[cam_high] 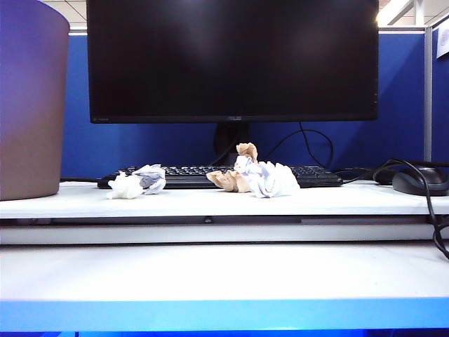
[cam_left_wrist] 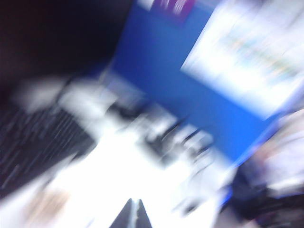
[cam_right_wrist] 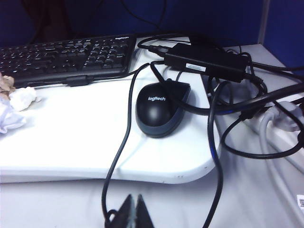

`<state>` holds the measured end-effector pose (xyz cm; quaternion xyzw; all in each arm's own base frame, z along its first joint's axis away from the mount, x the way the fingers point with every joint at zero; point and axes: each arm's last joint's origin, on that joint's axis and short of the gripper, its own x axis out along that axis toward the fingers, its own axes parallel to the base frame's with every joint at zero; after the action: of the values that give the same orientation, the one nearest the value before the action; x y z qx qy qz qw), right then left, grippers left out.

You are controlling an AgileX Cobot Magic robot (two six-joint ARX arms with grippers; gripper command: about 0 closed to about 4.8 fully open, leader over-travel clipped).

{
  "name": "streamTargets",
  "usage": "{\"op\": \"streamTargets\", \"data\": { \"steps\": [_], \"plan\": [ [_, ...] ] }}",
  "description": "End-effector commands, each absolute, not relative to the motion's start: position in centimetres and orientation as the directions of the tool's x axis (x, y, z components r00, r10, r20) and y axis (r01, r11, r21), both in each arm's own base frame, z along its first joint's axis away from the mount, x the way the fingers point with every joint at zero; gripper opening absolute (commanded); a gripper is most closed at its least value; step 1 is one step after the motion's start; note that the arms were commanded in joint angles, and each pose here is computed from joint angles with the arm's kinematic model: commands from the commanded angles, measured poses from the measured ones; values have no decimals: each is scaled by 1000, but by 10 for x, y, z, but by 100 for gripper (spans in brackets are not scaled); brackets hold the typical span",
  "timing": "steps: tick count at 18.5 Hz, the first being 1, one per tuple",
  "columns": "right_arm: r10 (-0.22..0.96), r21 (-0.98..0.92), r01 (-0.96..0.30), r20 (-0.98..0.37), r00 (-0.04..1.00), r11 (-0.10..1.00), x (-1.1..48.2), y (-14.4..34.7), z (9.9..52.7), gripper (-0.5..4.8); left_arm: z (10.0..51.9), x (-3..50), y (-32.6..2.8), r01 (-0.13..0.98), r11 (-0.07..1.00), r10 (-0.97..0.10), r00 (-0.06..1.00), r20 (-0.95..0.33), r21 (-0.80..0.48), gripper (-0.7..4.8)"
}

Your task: Pick up all paper balls from the table and place them in the pink trash can.

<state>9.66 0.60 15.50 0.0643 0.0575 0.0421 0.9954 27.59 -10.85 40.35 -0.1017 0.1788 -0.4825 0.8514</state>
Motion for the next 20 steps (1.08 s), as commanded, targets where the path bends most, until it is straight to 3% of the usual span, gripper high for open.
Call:
{"op": "streamTargets", "data": {
  "steps": [1, 2, 4, 9, 16, 20],
  "plan": [
    [128, 138, -114, -95, 987, 984, 97, 7, 156, -5, 370, 276, -147, 692, 703, -674, 574, -465, -164, 7],
    [143, 139, -129, -95, 985, 982, 97, 8, 156, -5, 360, 276, -157, 627, 778, -542, 646, -538, -31, 7],
    [138, 138, -125, -94, 986, 983, 97, 7, 156, -5, 341, 276, -178, 590, 801, -425, 677, -601, 97, 7],
    [157, 140, -143, -92, 983, 980, 97, 8, 156, -5, 300, 293, -184, 539, 825, -252, 618, -744, 168, 8],
    [156, 140, -141, -99, 983, 980, 96, 8, 155, -5, 260, 314, -173, 538, 829, -172, 504, -847, 152, 9],
    [156, 140, -142, -96, 983, 980, 97, 8, 156, -5, 255, 316, -167, 539, 830, -159, 477, -864, 145, 134]
  ]
}}
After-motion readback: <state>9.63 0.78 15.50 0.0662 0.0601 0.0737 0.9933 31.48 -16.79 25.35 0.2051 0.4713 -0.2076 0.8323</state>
